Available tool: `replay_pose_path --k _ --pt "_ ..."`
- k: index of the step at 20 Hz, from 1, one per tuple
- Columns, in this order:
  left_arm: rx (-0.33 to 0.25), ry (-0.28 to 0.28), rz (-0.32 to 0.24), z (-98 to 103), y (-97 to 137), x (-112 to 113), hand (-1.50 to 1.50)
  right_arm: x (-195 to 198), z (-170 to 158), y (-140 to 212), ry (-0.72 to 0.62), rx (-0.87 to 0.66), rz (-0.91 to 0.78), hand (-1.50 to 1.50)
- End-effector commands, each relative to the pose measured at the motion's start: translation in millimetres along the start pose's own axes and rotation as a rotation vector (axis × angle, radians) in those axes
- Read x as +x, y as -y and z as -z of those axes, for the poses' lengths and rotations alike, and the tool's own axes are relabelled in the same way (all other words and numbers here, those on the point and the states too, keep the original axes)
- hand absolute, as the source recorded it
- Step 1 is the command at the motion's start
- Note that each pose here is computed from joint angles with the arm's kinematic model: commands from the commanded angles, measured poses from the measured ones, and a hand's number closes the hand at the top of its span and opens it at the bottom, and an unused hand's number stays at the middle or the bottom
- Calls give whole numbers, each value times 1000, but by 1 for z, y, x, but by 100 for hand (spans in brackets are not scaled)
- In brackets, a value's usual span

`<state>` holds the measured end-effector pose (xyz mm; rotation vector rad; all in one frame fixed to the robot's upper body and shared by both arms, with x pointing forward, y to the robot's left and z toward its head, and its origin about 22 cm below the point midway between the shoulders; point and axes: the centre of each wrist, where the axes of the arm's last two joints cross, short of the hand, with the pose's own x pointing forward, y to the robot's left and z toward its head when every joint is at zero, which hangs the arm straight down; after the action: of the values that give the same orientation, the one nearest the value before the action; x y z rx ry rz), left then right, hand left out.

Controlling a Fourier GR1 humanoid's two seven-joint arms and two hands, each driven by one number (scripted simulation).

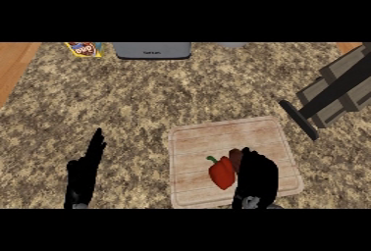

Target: Pick the sweet potato from the cutting board and place it in the tiered basket

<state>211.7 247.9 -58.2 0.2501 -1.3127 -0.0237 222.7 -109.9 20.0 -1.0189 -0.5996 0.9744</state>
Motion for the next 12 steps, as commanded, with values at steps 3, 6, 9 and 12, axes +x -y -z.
replay_pose_path --k 3,6,9,12 --pt "13 -7 -14 0 1 20 0 5 23 -19 -68 -19 -13 150" --pt "6 -18 -5 8 -20 12 0 1 26 -27 -11 -37 -69 150" --pt "10 -20 6 7 -3 15 0 13 26 -15 18 -94 -134 150" --pt "-3 -19 -2 -9 0 3 0 13 9 -37 44 -163 -149 150"
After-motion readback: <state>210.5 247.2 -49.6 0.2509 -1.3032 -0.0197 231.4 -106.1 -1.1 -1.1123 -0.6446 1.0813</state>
